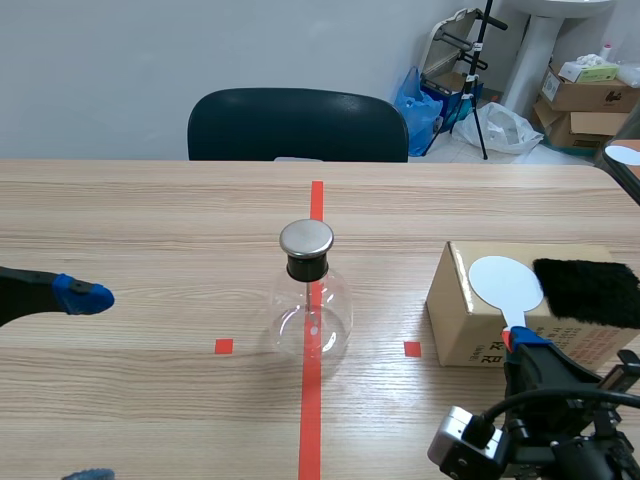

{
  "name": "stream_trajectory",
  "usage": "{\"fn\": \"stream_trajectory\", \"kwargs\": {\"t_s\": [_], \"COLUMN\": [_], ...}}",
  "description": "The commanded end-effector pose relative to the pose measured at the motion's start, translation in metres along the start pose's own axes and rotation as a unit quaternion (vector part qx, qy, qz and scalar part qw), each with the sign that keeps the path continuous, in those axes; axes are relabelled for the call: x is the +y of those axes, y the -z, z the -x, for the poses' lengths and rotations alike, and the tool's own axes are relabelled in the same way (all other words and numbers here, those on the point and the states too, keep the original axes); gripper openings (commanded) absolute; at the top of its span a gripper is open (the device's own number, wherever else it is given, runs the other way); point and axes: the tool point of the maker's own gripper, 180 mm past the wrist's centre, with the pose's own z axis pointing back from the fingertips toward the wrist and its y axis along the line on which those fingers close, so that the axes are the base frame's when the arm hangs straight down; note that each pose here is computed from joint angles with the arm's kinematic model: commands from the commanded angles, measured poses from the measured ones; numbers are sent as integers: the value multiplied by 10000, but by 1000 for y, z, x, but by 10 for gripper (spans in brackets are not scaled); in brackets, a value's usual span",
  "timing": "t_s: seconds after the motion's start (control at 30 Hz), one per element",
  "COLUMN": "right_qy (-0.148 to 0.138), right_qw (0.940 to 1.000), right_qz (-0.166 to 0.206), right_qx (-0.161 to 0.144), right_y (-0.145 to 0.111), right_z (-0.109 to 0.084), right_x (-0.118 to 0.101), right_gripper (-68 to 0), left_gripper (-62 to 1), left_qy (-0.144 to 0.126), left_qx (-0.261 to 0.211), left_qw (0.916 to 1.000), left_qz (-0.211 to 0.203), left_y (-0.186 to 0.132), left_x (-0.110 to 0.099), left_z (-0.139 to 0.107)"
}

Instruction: Do the electroscope experiment

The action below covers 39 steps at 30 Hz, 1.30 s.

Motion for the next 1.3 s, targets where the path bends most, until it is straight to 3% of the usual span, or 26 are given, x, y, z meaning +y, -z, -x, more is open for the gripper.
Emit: {"fn": "stream_trajectory", "kwargs": {"t_s": [0.0, 0.1, 0.13, 0.43, 0.5, 1.27], "right_qy": [-132, -135, -137, -150, -150, -161], "right_qw": [9993, 9993, 9993, 9993, 9993, 9993], "right_qz": [339, 338, 337, 334, 334, 328], "right_qx": [38, 6, -23, -107, -107, -118], "right_y": [1, 1, 1, 1, 1, 1], "right_z": [3, 2, 1, -2, -2, -2], "right_x": [-15, -15, -15, -15, -15, -14], "right_gripper": [-665, -653, -619, -75, 4, 4], "left_gripper": [14, 14, 14, 14, 14, 14], "left_qy": [-31, -31, -31, -31, -31, -31], "left_qx": [-133, -133, -133, -133, -133, -133], "left_qw": [9999, 9999, 9999, 9999, 9999, 9999], "left_qz": [-38, -38, -38, -38, -38, -38], "left_y": [1, 1, 1, 1, 1, 1], "left_x": [1, 1, 1, 1, 1, 1], "left_z": [-5, -5, -5, -5, -5, -5]}}
